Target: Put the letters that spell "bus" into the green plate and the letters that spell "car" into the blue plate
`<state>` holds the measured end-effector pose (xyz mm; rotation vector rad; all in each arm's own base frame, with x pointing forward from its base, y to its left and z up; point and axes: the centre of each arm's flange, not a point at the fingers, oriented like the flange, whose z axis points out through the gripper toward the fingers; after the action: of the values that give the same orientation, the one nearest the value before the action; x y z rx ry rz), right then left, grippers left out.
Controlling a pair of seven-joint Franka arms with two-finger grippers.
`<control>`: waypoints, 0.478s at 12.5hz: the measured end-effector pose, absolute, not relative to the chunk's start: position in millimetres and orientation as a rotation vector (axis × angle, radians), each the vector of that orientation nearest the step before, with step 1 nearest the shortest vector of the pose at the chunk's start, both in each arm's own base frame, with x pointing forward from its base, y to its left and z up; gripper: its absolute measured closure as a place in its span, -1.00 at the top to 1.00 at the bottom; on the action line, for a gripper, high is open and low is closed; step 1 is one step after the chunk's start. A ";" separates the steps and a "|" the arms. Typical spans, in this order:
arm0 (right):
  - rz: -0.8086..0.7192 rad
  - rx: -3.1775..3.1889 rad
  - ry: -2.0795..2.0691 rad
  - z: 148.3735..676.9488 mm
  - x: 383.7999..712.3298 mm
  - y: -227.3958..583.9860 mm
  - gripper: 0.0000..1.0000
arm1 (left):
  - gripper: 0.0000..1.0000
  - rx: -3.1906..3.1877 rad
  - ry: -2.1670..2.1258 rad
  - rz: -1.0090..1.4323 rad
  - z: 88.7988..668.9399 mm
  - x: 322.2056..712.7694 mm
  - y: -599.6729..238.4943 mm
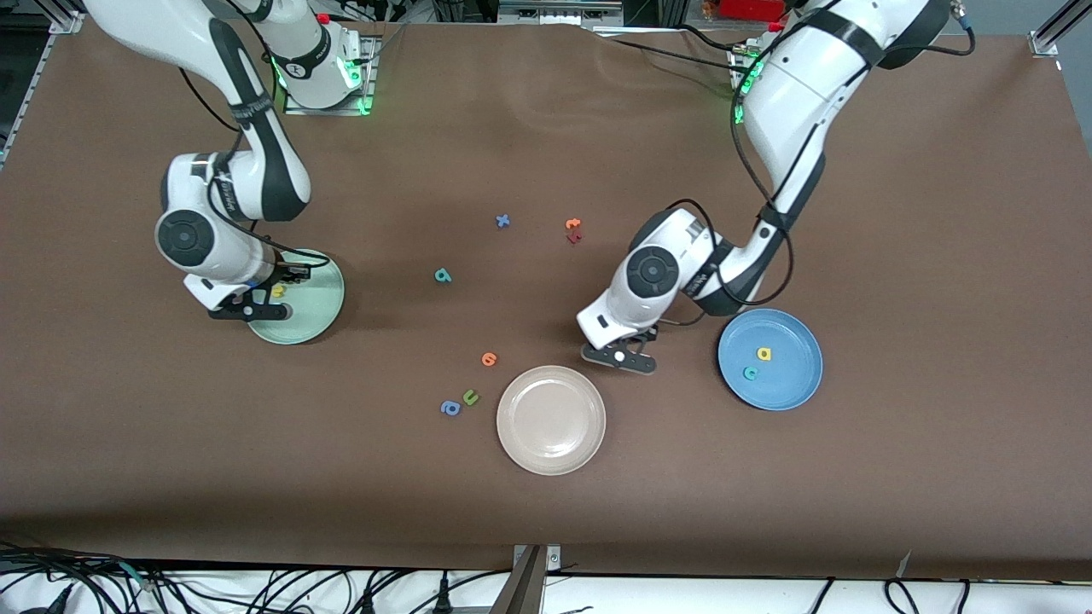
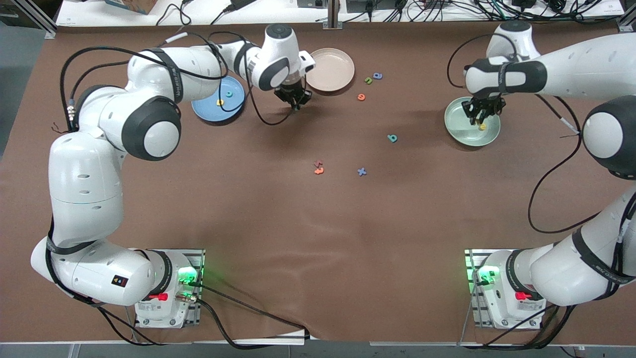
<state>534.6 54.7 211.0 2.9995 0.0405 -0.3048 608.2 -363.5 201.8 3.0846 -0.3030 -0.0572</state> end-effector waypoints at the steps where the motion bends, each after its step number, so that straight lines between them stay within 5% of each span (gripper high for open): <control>1: -0.306 2.995 0.047 199.7 532.5 55.2 -0.48 | -0.63 3.102 -0.304 -0.077 216.0 616.2 -347.7; 3: -0.310 2.990 0.056 191.3 531.9 55.1 -0.36 | -0.63 3.146 -0.349 -0.172 242.1 626.9 -308.1; 6: -0.286 2.997 0.059 198.5 536.5 56.3 0.30 | -0.63 3.206 -0.459 -0.265 259.8 650.5 -224.9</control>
<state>536.5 56.3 198.5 2.9969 0.0595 -0.2860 650.5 -224.9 259.8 3.2058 -0.4586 -0.2648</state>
